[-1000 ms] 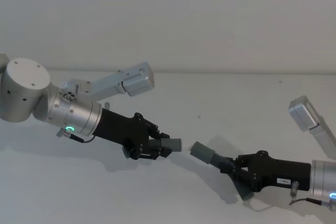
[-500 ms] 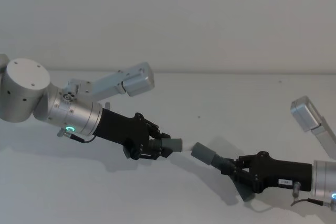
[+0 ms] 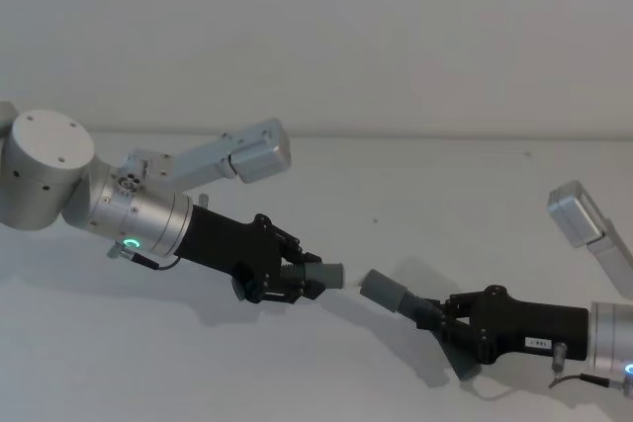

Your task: Use both hands to pick up one end of the pipe from the table, align the ends, and insert them.

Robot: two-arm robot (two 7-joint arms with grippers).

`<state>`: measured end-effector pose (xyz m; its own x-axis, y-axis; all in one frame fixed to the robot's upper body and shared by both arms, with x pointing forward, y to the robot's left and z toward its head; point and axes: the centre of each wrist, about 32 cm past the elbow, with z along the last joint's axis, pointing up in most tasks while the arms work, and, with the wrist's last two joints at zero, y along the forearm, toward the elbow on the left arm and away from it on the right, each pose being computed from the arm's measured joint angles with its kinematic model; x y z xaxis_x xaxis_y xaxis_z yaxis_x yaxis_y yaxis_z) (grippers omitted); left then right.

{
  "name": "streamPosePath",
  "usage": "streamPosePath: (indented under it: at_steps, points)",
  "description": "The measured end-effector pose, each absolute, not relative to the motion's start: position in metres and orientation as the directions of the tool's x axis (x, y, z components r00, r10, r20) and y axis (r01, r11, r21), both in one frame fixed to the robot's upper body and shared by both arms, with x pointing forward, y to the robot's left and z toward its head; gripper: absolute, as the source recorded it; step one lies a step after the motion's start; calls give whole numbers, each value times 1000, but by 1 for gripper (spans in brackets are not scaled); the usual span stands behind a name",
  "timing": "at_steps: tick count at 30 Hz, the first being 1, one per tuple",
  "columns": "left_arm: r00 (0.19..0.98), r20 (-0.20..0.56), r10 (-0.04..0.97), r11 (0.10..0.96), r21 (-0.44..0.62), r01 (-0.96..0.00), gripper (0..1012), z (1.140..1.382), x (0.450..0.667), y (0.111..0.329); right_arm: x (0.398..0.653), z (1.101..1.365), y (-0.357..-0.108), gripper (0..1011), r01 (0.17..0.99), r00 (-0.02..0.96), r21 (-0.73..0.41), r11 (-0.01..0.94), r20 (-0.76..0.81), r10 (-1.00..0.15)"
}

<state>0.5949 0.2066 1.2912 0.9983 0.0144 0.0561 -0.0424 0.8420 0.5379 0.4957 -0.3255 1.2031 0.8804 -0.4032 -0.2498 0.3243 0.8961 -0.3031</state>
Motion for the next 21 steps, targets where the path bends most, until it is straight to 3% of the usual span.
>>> streamPosePath:
  at_steps: [21]
  points:
    - [999,39,-32,846,533,6,352,1289,596,204,498,1203,-328,115,292,889,-300,908,-266,-374]
